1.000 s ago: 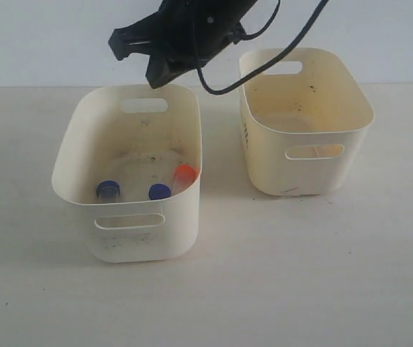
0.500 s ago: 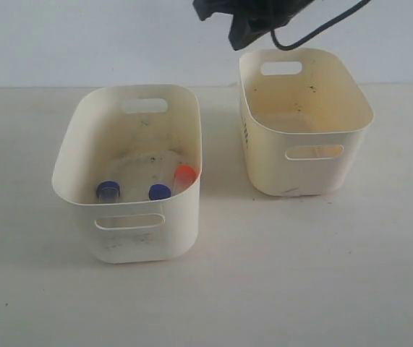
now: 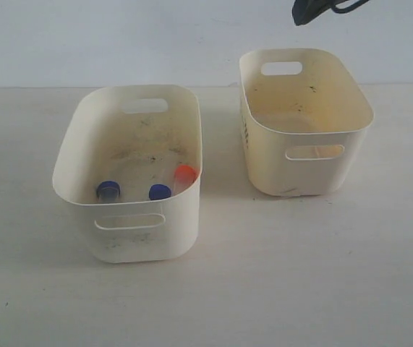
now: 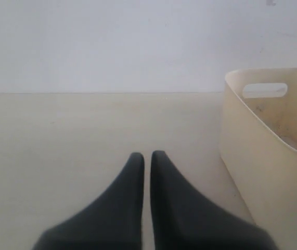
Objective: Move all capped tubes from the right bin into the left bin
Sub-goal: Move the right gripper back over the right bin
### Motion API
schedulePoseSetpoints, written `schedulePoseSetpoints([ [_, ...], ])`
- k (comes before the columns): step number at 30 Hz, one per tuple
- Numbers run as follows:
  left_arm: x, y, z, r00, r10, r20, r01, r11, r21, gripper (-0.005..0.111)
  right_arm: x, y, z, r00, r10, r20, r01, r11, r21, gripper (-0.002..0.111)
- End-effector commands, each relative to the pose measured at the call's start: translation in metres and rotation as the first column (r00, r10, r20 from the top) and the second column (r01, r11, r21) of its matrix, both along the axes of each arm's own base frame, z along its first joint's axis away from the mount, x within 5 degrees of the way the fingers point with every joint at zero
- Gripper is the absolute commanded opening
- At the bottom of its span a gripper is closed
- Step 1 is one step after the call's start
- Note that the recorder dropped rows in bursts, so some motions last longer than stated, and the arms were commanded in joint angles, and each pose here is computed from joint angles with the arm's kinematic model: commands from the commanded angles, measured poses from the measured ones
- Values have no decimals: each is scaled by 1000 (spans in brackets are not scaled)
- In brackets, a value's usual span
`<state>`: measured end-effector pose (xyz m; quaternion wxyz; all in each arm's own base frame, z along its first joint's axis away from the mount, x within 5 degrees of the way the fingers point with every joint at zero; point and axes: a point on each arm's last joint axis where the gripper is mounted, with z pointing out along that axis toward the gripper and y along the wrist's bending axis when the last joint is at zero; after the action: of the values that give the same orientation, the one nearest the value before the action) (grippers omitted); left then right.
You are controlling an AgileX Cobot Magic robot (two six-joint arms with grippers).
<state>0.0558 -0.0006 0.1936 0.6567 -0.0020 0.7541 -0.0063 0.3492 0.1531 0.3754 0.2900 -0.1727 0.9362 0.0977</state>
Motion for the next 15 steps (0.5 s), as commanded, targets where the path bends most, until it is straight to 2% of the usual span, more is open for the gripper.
schedulePoseSetpoints([
  [1,0,0,1,1000,2,22,-2,1000,3,4,-4,-9,-7,998,-37,-53,35,998,-45,0],
  [5,0,0,1,1000,2,22,-2,1000,3,4,-8,-14,-20,997,-47,-63,41,995,-94,0],
  [10,0,0,1,1000,2,22,-2,1000,3,4,-8,-22,-42,989,-116,-88,100,981,-166,0],
  [15,0,0,1,1000,2,22,-2,1000,3,4,-9,-21,-47,984,-143,-110,126,981,-145,0],
])
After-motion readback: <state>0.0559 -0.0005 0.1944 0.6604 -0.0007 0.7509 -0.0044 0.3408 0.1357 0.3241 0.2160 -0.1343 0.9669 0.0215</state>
